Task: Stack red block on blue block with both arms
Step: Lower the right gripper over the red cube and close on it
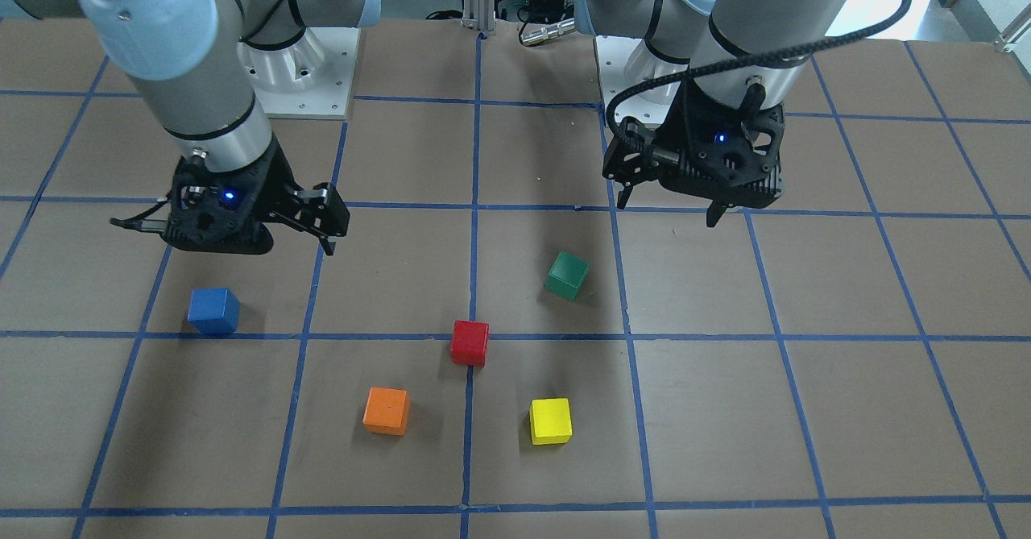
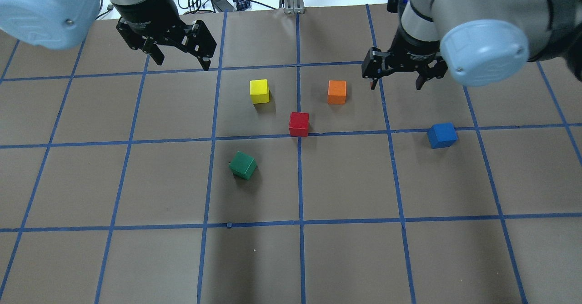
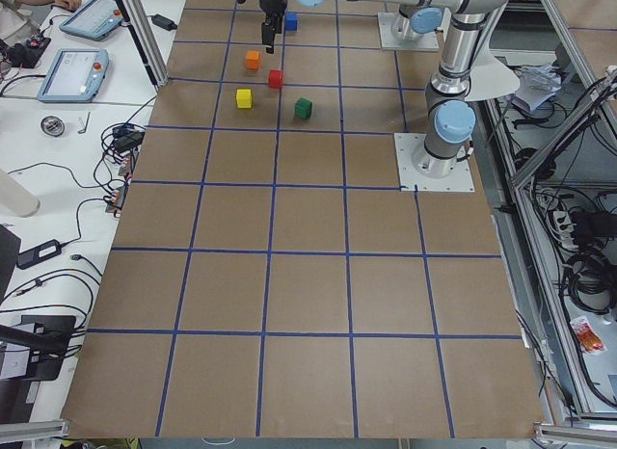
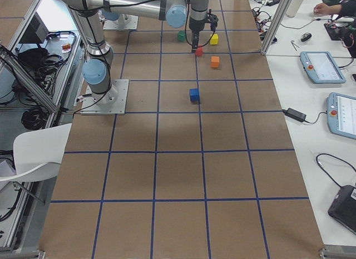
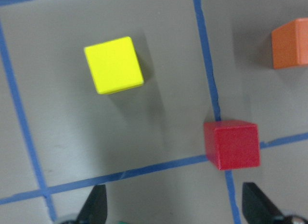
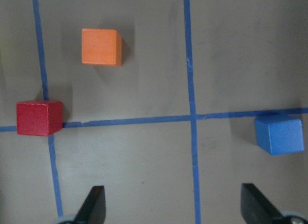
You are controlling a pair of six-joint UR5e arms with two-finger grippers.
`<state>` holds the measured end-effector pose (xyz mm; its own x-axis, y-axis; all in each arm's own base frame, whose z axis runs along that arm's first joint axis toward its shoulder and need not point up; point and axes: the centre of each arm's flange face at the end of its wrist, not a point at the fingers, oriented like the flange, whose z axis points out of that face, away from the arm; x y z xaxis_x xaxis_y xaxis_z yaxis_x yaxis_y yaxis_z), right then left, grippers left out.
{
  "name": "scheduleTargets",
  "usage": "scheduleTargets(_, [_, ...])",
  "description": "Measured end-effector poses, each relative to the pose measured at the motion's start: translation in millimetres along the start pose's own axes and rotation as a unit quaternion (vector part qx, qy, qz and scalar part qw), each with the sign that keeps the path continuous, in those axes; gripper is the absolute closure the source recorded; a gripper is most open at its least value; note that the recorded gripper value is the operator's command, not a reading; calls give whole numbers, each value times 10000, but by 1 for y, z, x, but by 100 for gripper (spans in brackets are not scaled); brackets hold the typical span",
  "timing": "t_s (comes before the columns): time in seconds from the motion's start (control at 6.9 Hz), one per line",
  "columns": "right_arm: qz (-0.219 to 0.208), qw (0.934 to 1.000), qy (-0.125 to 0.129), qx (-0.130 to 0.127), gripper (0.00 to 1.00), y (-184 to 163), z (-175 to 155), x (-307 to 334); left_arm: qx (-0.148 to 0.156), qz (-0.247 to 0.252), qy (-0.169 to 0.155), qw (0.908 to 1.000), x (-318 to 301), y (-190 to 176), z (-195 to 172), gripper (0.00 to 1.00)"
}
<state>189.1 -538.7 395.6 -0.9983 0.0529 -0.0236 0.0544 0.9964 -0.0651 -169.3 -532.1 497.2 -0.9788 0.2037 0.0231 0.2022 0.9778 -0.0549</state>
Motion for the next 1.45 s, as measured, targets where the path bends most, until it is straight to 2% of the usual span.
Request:
scheduleTargets(0.14, [-4, 10000, -8, 68, 0, -1, 18, -31, 46, -14, -33, 10000, 0, 9, -6, 0])
scheduleTargets(0.58, [-10, 9999, -9, -134, 0, 2, 67, -87, 34, -32, -223, 9997, -3, 20, -13, 0])
scheduleTargets(1.01, [252, 9994, 2, -220, 0, -16, 114, -146, 31, -36, -240, 9997, -3, 25, -9, 0])
scheduleTargets(1.45, [388, 9985, 82, -384, 0, -27, 155, -173, 73, -27, -255, 9996, -2, 25, -12, 0])
